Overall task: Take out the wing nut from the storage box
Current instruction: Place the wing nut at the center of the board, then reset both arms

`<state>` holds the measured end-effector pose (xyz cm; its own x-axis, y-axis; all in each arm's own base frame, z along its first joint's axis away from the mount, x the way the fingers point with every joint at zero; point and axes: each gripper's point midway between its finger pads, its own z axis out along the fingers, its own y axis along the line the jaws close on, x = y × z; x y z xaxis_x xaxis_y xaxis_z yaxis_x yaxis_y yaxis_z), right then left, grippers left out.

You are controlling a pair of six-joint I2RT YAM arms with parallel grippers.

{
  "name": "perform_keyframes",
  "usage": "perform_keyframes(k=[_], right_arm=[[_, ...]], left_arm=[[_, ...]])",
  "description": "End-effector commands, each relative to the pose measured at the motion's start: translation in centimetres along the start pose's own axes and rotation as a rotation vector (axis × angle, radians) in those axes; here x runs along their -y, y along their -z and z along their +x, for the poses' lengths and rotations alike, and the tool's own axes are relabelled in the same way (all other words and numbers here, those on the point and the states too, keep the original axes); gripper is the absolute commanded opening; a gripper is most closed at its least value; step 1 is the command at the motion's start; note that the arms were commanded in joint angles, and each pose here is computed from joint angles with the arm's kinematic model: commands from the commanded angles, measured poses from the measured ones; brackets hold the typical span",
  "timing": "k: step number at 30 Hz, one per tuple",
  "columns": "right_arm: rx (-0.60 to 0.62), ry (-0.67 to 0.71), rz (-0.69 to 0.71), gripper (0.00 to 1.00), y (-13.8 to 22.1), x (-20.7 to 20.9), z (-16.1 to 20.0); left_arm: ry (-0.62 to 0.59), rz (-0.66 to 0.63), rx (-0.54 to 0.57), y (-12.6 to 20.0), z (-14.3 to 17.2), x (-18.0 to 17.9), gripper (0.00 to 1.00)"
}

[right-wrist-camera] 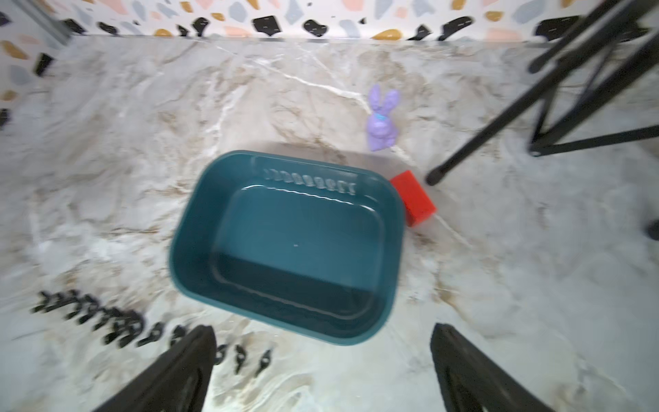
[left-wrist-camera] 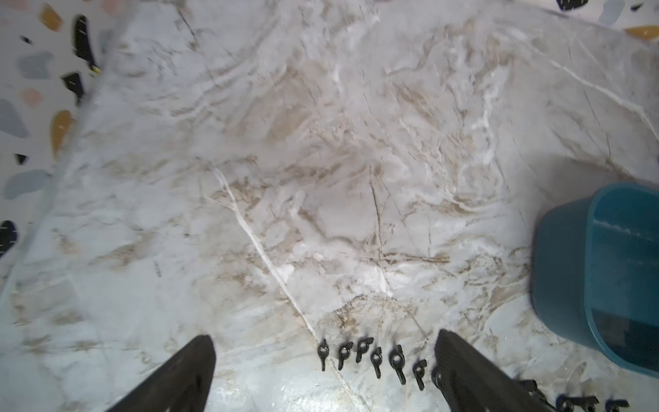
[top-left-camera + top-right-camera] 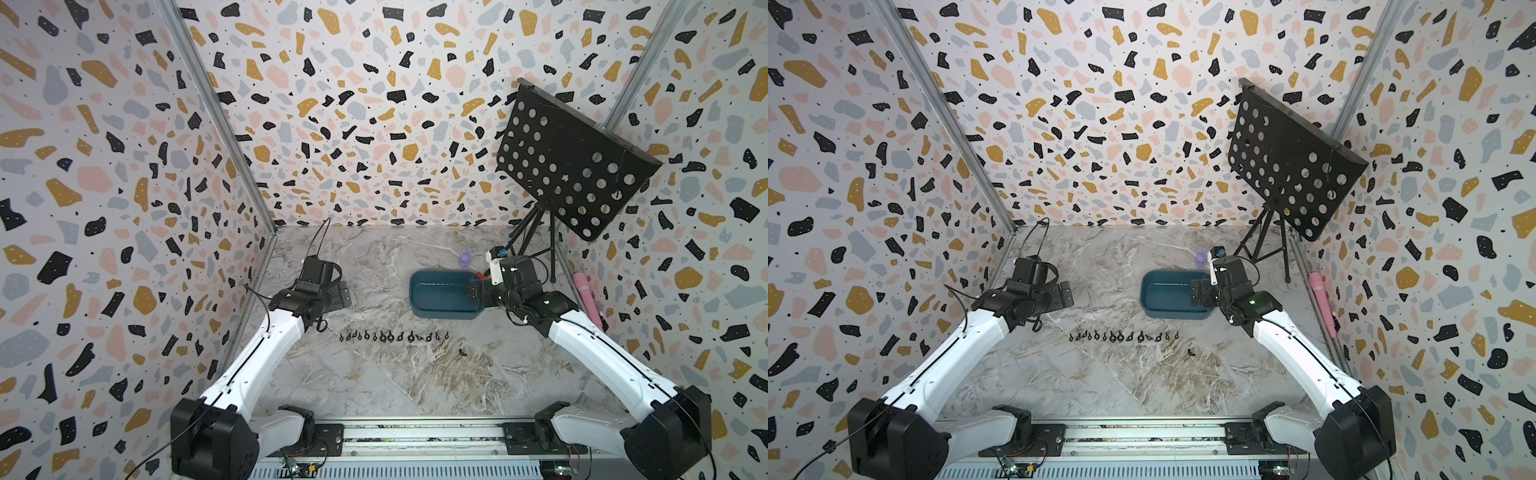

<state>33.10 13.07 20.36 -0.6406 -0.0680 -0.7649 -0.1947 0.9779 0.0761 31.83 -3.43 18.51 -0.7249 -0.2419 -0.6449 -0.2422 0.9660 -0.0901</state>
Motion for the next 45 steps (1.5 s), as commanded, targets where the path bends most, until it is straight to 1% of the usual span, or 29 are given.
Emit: perform_keyframes(k=[1, 2, 4, 7, 9, 12, 15, 16, 18, 21, 23, 26, 29, 31, 32, 33, 34, 35, 36, 37, 39, 42, 45], right_arm=[[0.104, 0.073, 0.231, 0.99, 0.9, 4.6, -1.0], [0.110, 0.073, 0.269, 0.99, 1.0, 5.4, -0.6], [0.127, 0.075, 0.326, 0.99, 1.1, 6.7, 0.0], [0.133, 0.070, 0.338, 0.99, 1.2, 7.2, 0.8], [0.120, 0.068, 0.335, 0.99, 0.7, 7.5, 1.8], [0.113, 0.102, 0.374, 0.99, -0.6, 8.5, 3.8], [0.195, 0.139, 0.447, 0.99, -1.2, 10.0, 4.9], [0.246, 0.128, 0.465, 0.99, -1.2, 10.6, 4.9], [0.305, 0.123, 0.462, 0.99, -1.5, 11.2, 5.4], [0.279, 0.102, 0.496, 0.99, -2.2, 12.8, 6.3], [0.282, 0.117, 0.502, 0.99, -3.0, 13.2, 6.3], [0.289, 0.090, 0.511, 0.99, -4.4, 14.2, 6.1], [0.299, 0.100, 0.513, 0.99, -5.8, 14.8, 5.3], [0.307, 0.088, 0.510, 0.99, -6.5, 15.5, 5.2], [0.292, 0.059, 0.506, 0.99, -6.9, 16.0, 5.7], [0.305, 0.040, 0.502, 0.99, -7.2, 16.4, 6.1], [0.321, 0.023, 0.482, 0.99, -7.2, 16.6, 6.3], [0.305, 0.015, 0.468, 0.99, -7.6, 16.7, 6.9], [0.314, 0.015, 0.463, 0.99, -7.8, 16.8, 7.0], [0.328, 0.023, 0.451, 0.99, -7.9, 16.6, 6.7], [0.301, 0.045, 0.402, 0.99, -8.4, 15.8, 6.9], [0.313, 0.062, 0.376, 0.99, -8.4, 15.3, 6.8], [0.314, 0.085, 0.340, 0.99, -8.7, 14.7, 6.7]], left_arm=[[0.036, -0.158, 0.120, 1.4, -1.6, -3.4, 1.00], [0.036, -0.192, 0.143, 1.4, -1.7, -4.1, 1.00], [0.018, -0.206, 0.170, 1.7, -2.0, -4.5, 1.00], [0.013, -0.216, 0.176, 1.9, -1.7, -4.9, 1.00], [0.001, -0.231, 0.172, 1.2, -1.0, -5.2, 1.00], [-0.005, -0.321, 0.198, -0.7, 0.3, -6.8, 1.00], [0.002, -0.469, 0.245, -2.0, 1.7, -9.5, 1.00], [0.000, -0.509, 0.268, -2.3, 1.9, -10.1, 1.00], [-0.026, -0.530, 0.268, -3.3, 2.3, -10.7, 1.00], [-0.038, -0.520, 0.311, -4.1, 1.4, -10.2, 1.00], [-0.048, -0.525, 0.340, -5.0, 1.0, -10.2, 1.00], [-0.045, -0.524, 0.360, -6.4, 0.5, -10.3, 1.00], [-0.064, -0.482, 0.422, -7.4, -0.5, -9.6, 1.00], [-0.085, -0.385, 0.406, -8.6, -0.8, -8.4, 1.00], [-0.076, -0.340, 0.409, -9.0, -1.0, -7.8, 1.00], [-0.081, -0.297, 0.429, -9.4, -1.0, -7.3, 1.00], [-0.091, -0.257, 0.438, -9.8, -0.8, -6.9, 1.00], [-0.107, -0.230, 0.441, -9.8, -0.7, -6.5, 1.00], [-0.121, -0.206, 0.436, -9.8, -0.6, -6.1, 1.00], [-0.133, -0.185, 0.448, -9.8, -0.5, -5.8, 1.00], [-0.157, -0.138, 0.466, -9.8, -0.3, -5.0, 1.00], [-0.220, -0.055, 0.459, -10.2, -0.1, -3.4, 1.00], [-0.229, -0.032, 0.471, -10.1, 0.1, -3.1, 1.00]])
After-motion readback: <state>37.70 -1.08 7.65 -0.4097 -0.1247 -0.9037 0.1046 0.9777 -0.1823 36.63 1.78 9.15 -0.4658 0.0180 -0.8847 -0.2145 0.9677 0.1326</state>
